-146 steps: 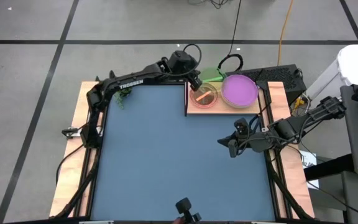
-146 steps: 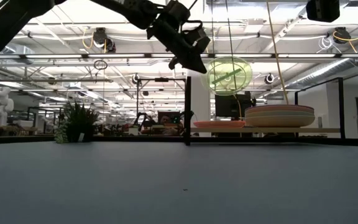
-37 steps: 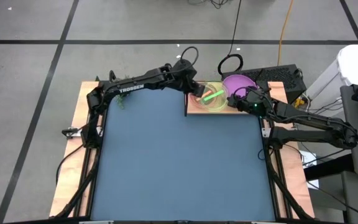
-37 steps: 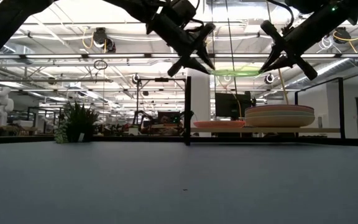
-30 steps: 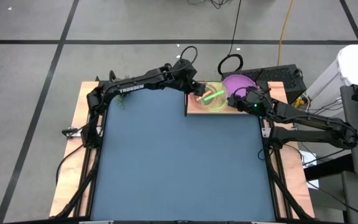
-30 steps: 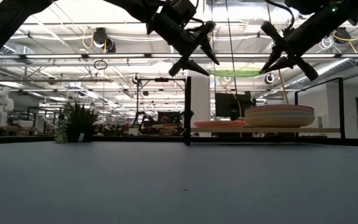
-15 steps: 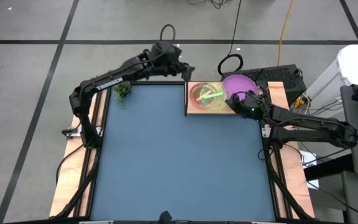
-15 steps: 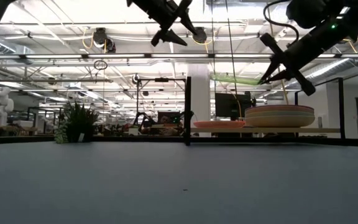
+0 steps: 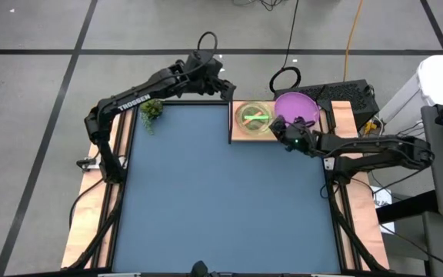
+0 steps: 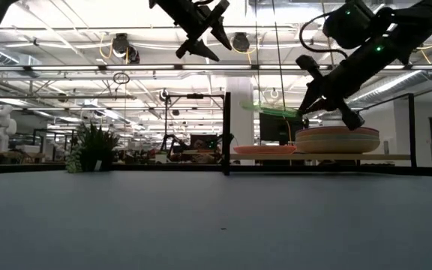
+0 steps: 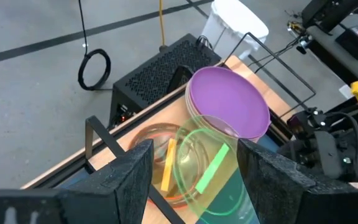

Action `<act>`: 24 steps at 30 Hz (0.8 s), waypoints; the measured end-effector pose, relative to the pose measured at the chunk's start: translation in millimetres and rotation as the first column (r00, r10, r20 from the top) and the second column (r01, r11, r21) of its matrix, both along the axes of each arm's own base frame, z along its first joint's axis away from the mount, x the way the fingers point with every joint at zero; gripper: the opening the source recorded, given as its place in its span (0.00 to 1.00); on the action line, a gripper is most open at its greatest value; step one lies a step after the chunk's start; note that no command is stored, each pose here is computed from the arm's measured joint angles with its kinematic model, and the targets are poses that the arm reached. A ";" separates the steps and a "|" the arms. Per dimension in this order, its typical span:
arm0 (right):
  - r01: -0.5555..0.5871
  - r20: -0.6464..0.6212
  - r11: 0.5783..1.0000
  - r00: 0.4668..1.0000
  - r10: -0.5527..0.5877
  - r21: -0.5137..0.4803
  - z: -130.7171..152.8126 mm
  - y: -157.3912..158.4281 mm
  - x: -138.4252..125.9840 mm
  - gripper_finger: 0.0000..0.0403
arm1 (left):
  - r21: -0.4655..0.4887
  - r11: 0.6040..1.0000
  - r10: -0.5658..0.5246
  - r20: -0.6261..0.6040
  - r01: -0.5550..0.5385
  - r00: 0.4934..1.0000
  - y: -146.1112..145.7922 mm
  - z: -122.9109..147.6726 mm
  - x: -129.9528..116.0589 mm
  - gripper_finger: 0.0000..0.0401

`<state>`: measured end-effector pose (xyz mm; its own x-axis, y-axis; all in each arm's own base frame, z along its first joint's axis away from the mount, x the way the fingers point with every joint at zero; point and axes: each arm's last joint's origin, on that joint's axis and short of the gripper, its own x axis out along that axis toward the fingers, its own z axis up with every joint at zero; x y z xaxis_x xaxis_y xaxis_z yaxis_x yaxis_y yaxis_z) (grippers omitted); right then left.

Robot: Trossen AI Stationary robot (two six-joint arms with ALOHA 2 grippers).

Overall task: Place and stack plates onto a shelf
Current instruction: Stack the transparent green plate on the transparent orange plate on the shelf

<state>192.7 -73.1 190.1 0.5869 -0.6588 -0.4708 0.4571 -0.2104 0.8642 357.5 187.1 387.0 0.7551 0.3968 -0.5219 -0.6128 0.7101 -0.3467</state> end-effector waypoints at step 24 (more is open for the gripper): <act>0.171 0.059 0.980 0.982 -0.177 0.101 -44.3 -13.5 29.8 0.00 | -0.001 1.000 -0.013 -0.007 0.013 1.000 -3.7 -0.6 1.5 0.58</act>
